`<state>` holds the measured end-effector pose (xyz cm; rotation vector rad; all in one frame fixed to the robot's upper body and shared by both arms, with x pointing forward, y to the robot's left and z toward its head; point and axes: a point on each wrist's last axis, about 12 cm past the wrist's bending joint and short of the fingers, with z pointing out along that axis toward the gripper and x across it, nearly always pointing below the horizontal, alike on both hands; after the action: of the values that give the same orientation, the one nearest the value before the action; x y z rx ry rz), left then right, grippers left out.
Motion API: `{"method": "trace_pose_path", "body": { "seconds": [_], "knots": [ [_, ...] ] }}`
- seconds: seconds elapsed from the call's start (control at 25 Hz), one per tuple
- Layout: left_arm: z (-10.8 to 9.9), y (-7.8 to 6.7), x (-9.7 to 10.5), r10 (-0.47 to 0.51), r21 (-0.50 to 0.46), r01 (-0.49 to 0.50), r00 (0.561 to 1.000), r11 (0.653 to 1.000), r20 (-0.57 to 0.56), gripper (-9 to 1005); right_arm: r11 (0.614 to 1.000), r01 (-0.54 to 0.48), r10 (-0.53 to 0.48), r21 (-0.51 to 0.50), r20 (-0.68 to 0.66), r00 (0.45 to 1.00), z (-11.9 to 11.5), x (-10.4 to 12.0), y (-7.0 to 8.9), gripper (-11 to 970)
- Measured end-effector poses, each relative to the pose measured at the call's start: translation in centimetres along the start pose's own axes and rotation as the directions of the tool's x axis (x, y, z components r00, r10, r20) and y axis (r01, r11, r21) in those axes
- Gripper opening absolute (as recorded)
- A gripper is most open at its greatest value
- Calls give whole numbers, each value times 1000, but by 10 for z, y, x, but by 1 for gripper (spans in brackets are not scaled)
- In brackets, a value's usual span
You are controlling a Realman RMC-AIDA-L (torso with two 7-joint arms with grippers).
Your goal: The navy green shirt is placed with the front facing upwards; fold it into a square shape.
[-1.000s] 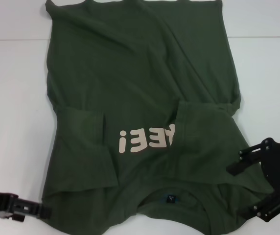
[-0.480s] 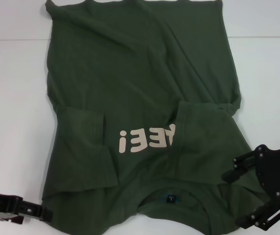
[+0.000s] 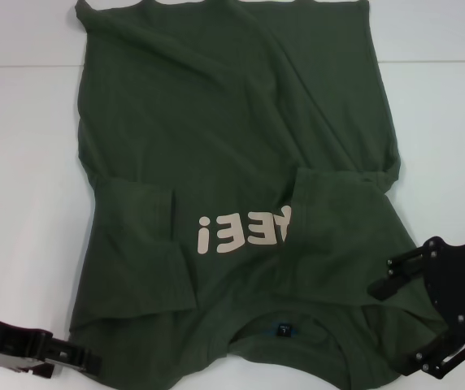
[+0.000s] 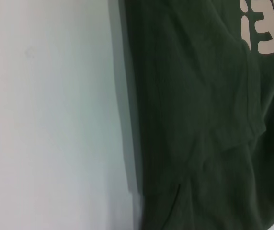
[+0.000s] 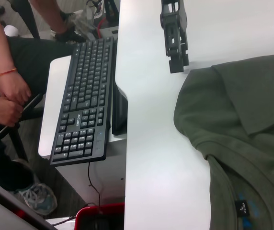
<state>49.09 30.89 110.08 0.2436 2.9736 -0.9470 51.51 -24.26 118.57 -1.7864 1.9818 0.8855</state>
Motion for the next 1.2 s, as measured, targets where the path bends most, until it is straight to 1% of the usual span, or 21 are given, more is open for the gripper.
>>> {"method": "trace_pose_path", "body": {
  "seconds": [0.72, 1.2],
  "knots": [
    [6, -2, -8, 23, -17, -23, 1000, 1000, 5, 905, 1000, -3, 3, -4, 6, 1000, 2, 0, 0, 921],
    [10, -6, -11, 27, 8, -27, 1000, 1000, -3, 894, 1000, -2, 2, -4, 5, 1000, 1, -1, -1, 920]
  ]
}}
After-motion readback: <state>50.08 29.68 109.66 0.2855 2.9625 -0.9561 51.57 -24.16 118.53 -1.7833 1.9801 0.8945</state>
